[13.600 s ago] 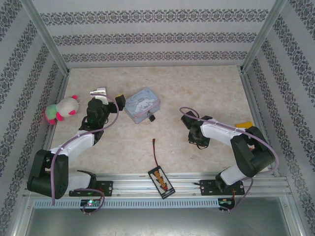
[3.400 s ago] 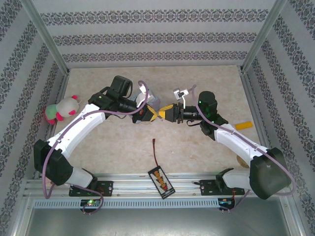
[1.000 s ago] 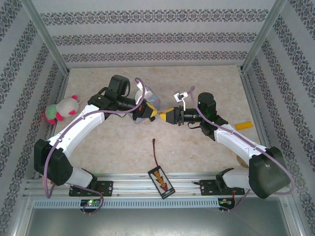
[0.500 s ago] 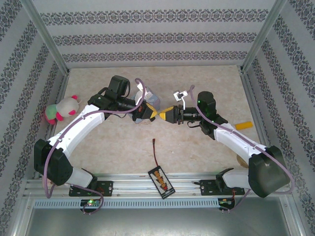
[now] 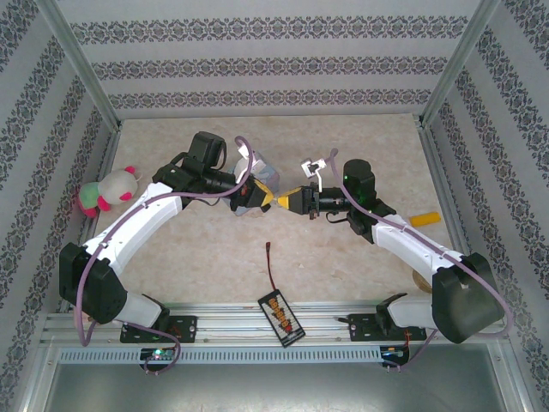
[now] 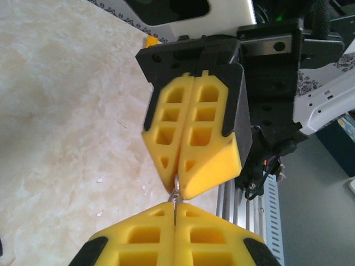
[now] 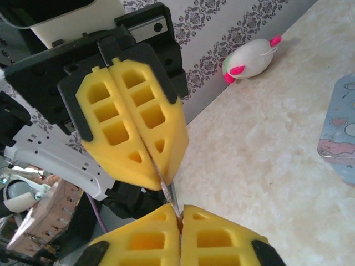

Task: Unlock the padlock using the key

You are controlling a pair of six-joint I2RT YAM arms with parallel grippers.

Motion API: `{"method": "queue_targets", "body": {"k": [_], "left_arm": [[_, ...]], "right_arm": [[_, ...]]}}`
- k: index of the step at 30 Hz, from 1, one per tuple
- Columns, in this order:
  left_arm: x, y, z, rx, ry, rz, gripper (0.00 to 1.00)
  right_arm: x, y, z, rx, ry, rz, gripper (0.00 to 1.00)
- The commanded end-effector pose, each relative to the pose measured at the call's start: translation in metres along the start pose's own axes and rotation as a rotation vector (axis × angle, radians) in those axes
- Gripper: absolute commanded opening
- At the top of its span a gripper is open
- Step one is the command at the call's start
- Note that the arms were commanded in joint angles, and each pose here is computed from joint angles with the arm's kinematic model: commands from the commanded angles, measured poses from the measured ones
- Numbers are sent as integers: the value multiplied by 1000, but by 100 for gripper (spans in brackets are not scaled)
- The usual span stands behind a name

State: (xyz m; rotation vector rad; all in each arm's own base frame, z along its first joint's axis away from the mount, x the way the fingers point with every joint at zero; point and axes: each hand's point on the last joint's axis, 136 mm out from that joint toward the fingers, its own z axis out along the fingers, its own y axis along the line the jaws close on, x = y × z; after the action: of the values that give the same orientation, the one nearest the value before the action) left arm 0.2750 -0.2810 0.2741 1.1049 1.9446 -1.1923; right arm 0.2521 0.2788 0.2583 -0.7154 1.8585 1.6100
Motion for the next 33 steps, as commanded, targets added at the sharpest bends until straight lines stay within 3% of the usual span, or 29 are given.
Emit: {"method": "queue_targets", "body": {"k": [1, 6, 7, 11, 14, 18, 23, 33], "left_arm": [[-7, 3, -3, -15, -27, 0, 0], [-17, 11, -9, -97, -80, -20, 23], [-20, 15, -11, -129, -97, -28, 41], [-35, 34, -22, -269, -196, -94, 86], [-41, 52, -27, -358, -268, -189, 99], [-27, 79, -19, -494, -317, -311, 99], [7, 101, 9, -686, -270, -365, 99], [81, 137, 56, -887, -135, -555, 95]], "right_arm": [[-7, 11, 2, -30, -6, -64, 0], [-6, 1, -7, 28, -41, -45, 0], [-5, -4, -10, 52, -52, -31, 0], [0, -28, -26, 163, -98, 32, 0], [8, -47, -37, 268, -120, 80, 0], [21, -68, -51, 419, -111, 119, 0], [32, -88, -68, 577, -116, 155, 0], [55, -126, -100, 821, -101, 220, 0]]}}
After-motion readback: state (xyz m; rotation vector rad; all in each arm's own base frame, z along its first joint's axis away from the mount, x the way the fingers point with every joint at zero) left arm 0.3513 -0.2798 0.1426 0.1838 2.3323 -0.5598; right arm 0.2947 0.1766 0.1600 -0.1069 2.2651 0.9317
